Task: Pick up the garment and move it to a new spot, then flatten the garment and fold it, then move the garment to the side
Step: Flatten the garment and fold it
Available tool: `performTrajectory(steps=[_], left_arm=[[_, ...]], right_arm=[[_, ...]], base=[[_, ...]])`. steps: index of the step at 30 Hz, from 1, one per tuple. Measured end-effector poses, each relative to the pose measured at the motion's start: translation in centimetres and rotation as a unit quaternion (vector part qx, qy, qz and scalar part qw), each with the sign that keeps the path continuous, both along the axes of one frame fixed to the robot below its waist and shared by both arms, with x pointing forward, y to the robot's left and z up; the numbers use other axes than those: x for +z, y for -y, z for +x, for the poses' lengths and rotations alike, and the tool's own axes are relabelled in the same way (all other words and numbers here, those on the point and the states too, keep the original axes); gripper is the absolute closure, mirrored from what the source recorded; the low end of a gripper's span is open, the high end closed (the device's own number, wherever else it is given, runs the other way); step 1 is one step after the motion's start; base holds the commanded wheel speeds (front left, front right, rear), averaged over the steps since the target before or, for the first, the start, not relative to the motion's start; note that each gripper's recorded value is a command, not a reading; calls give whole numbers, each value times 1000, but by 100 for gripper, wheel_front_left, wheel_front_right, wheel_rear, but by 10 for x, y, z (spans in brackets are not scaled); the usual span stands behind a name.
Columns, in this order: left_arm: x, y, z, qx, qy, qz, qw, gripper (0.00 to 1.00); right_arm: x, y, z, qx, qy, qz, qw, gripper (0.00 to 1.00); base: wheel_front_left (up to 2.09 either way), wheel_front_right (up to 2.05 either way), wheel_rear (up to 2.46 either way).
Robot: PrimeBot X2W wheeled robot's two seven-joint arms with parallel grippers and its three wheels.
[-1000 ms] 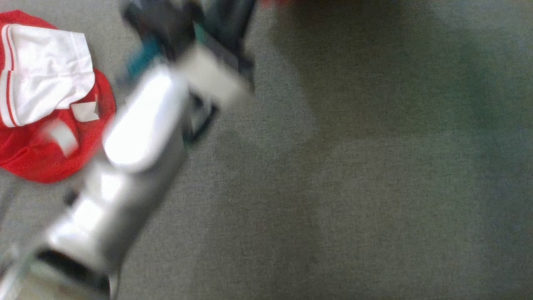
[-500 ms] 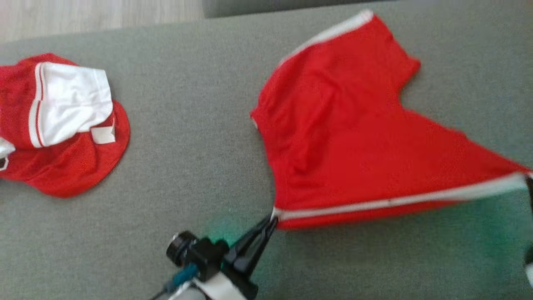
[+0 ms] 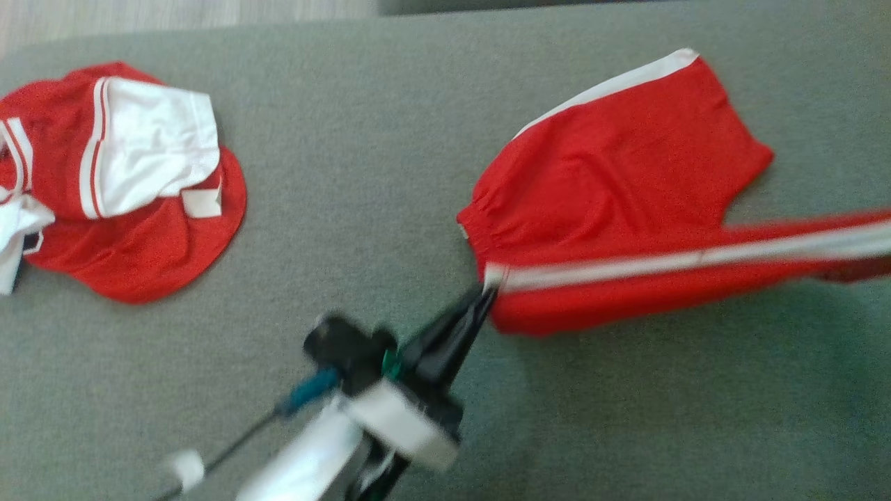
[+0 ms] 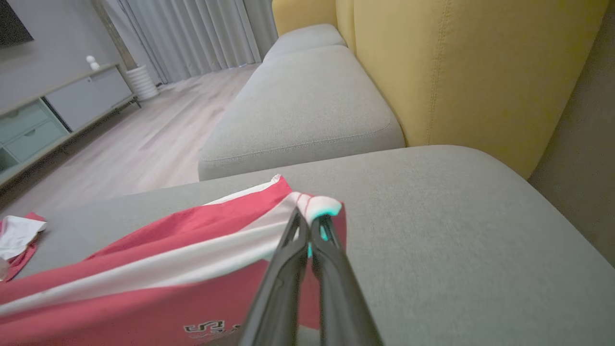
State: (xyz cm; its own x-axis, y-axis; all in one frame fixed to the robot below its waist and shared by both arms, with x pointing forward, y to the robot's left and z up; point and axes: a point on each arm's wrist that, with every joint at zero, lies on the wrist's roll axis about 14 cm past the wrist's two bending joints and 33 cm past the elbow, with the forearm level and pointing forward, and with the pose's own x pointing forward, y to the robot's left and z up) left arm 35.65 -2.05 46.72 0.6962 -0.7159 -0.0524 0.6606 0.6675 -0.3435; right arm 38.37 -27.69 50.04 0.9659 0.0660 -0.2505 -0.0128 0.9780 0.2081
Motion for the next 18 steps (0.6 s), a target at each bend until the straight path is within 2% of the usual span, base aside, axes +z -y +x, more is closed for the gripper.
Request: performTrajectory(steps=[4,8,18], left_arm=[[20,6,42,11,12,-21,1000,100],[12,-4,75,34,9,-6,999,100],[-22,-26,106,78,-34,9,996,100]], right_arm=[[-5,-6,50,33,-20,-23,999,100],[-20,-23,96,68,-48,-29,996,100],[-58,-71,177,138,-94,-41,985,100]], base=[[0,0,0],[0,0,0],[0,0,0]])
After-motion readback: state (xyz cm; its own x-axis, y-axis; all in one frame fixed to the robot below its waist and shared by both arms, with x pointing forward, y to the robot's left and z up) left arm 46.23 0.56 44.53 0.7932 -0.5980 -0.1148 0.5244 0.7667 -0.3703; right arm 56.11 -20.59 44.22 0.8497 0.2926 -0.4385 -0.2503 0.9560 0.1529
